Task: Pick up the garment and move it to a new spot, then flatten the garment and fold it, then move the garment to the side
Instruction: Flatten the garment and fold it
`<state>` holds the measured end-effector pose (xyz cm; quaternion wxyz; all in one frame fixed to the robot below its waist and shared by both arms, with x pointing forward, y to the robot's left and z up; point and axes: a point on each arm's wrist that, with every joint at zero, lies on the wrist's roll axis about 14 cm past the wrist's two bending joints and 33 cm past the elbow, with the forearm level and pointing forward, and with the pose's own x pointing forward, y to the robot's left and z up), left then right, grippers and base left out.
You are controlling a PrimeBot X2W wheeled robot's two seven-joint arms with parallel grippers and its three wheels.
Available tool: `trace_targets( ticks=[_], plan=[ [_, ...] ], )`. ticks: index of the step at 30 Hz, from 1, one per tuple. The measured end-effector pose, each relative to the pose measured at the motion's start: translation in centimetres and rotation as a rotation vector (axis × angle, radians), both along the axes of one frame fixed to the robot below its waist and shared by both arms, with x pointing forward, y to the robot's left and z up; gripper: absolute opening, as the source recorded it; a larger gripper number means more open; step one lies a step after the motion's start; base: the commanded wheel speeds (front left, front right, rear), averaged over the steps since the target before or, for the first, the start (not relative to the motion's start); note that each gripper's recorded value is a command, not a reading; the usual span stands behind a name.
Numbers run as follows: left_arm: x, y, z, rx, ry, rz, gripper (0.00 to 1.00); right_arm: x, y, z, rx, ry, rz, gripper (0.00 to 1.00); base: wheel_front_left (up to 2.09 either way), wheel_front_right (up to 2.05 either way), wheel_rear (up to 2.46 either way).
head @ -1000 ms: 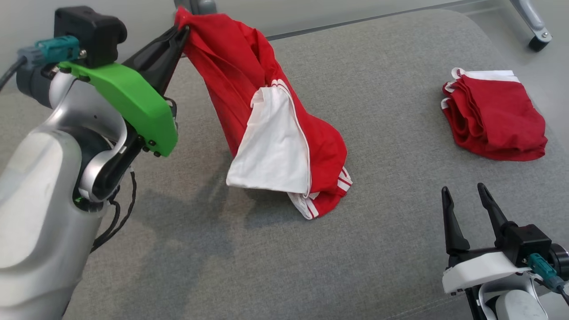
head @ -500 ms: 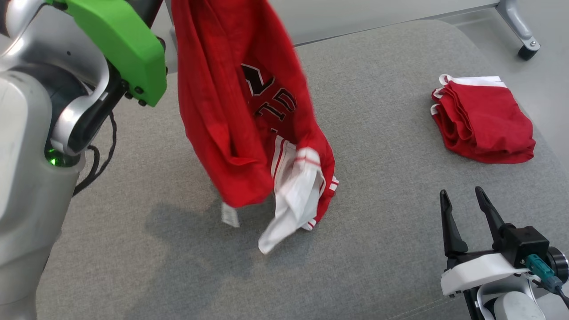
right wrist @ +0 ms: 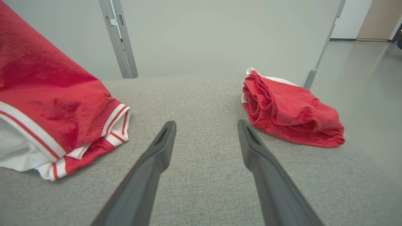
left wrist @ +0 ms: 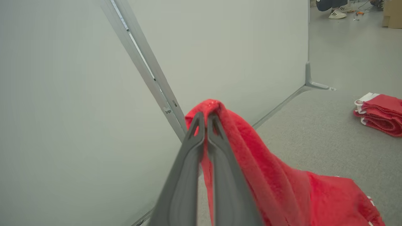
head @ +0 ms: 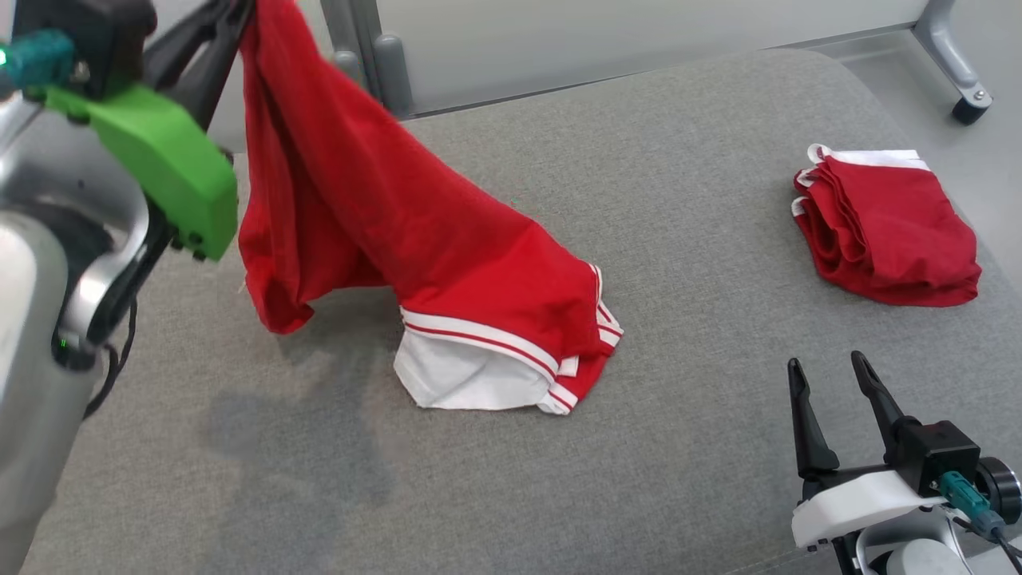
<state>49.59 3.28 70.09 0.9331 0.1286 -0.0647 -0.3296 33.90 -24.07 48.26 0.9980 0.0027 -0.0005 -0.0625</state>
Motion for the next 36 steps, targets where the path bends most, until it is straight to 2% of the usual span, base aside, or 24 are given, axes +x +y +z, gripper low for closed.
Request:
trace_targets(
  ticks=[6, 11, 14, 19, 22, 23, 24, 25, 26, 27, 28, 36],
  plan=[
    [-1.2, 6.6, -8.1, -0.04, 0.147, 0.165, 0.0, 1.1, 1.1, -0.6, -0.008, 0.02, 0.038, 1.0, 0.0, 0.0, 0.0],
    [-3.2, 11.4, -14.4, -0.132, 0.214, 0.298, 0.0, 2.4, 3.1, -1.2, -0.032, 0.037, 0.107, 1.0, 0.0, 0.0, 0.0],
    [-4.6, 12.7, -17.7, -0.224, 0.242, 0.336, 0.0, 3.6, 4.5, -1.1, -0.037, 0.029, 0.154, 1.0, 0.0, 0.0, 0.0],
    [-7.0, 14.8, -23.2, -0.291, 0.3, 0.442, 0.0, 4.8, 6.8, -1.2, -0.039, 0.026, 0.223, 1.0, 0.0, 0.0, 0.0],
    [-7.5, 15.5, -24.4, -0.35, 0.325, 0.512, 0.0, 5.1, 7.4, -1.4, -0.041, 0.028, 0.243, 1.0, 0.0, 0.0, 0.0],
    [-7.5, 16.0, -23.7, -0.409, 0.301, 0.549, 0.0, 5.1, 7.5, -1.4, -0.045, 0.029, 0.246, 1.0, 0.0, 0.0, 0.0],
    [-7.7, 16.2, -23.6, -0.427, 0.295, 0.56, 0.06, 5.1, 7.4, -1.5, -0.048, 0.032, 0.246, 1.0, 0.0, 0.0, 0.0],
    [-8.1, 16.3, -23.8, -0.434, 0.294, 0.571, 0.2, 5.0, 7.4, -1.7, -0.049, 0.038, 0.245, 1.0, 0.0, 0.0, 0.0],
    [-8.5, 16.5, -24.1, -0.447, 0.299, 0.59, 0.42, 5.0, 7.4, -1.8, -0.049, 0.042, 0.244, 1.0, 0.0, 0.0, 0.0],
    [-9.2, 16.6, -24.7, -0.466, 0.31, 0.613, 0.83, 4.9, 7.4, -1.9, -0.052, 0.046, 0.247, 1.0, 0.0, 0.0, 0.0],
    [-9.4, 16.8, -24.9, -0.473, 0.312, 0.625, 0.99, 5.0, 7.5, -1.9, -0.053, 0.046, 0.248, 1.0, 0.0, 0.0, 0.0],
    [-11.5, 18.0, -26.4, -0.513, 0.339, 0.719, 1.0, 4.7, 7.2, -1.6, -0.056, 0.039, 0.242, 1.0, 0.0, 0.0, 0.0]
  ],
)
